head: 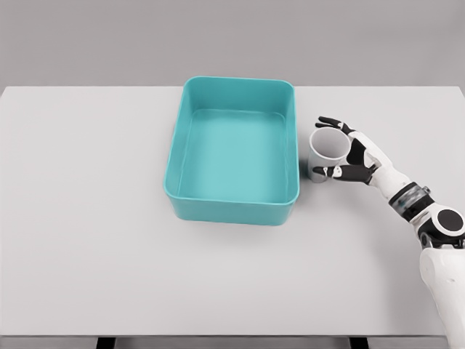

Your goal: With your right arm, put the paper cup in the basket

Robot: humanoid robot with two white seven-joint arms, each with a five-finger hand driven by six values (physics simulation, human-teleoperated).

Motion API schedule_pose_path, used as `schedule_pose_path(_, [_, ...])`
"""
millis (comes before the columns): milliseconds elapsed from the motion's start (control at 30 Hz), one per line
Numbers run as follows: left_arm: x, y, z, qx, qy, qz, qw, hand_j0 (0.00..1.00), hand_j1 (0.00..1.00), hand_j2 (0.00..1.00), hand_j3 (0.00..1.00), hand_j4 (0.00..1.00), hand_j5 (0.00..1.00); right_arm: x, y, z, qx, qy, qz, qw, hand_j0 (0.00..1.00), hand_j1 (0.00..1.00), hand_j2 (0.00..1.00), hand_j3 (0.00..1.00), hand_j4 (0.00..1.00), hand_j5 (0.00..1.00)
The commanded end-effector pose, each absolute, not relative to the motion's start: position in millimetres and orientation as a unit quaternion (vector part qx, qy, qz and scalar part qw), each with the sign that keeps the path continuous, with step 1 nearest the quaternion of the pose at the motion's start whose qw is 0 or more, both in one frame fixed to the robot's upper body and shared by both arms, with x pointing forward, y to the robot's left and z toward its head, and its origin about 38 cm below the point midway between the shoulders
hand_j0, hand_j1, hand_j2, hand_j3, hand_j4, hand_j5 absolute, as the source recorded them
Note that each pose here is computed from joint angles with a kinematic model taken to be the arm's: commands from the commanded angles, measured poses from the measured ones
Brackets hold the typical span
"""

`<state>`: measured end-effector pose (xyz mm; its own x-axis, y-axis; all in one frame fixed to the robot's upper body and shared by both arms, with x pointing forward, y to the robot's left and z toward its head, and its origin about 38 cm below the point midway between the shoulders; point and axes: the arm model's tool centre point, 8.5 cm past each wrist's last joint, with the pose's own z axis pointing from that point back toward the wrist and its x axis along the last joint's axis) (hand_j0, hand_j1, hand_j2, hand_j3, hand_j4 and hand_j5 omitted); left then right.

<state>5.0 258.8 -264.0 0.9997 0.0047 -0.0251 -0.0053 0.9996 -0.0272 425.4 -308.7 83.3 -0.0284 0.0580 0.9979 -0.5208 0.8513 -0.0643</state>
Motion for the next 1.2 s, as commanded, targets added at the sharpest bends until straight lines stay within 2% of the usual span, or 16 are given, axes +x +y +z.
schedule_pose_path(0, [5.1,258.7,-264.0,-0.014,0.012,0.003,1.000,1.00,1.00,1.00,1.00,1.00,1.00,424.4,-305.4,78.5,0.157,-0.674,0.239,0.680,0.81,0.81,0.81,0.81,0.81,0.81])
schedule_pose_path(200, [5.0,258.7,-264.0,-0.014,0.013,0.003,1.000,1.00,1.00,1.00,1.00,1.00,1.00,424.8,-303.6,84.3,0.157,-0.680,0.244,0.674,0.67,0.67,0.67,0.67,0.67,0.67])
schedule_pose_path(400, [5.0,258.9,-264.0,-0.013,0.013,0.003,1.000,1.00,1.00,1.00,1.00,1.00,1.00,424.7,-301.9,98.5,0.153,-0.691,0.255,0.659,0.61,0.61,0.61,0.61,0.61,0.61])
schedule_pose_path(700, [4.6,258.9,-264.0,-0.013,0.013,0.003,1.000,1.00,1.00,1.00,1.00,1.00,1.00,423.2,-301.2,114.6,0.148,-0.704,0.265,0.642,0.57,0.57,0.57,0.57,0.57,0.57])
schedule_pose_path(1167, [5.1,258.7,-264.0,-0.014,0.012,0.003,1.000,1.00,1.00,1.00,1.00,1.00,1.00,420.0,-313.1,155.0,0.123,-0.731,0.288,0.606,0.56,0.56,0.56,0.56,0.56,0.56])
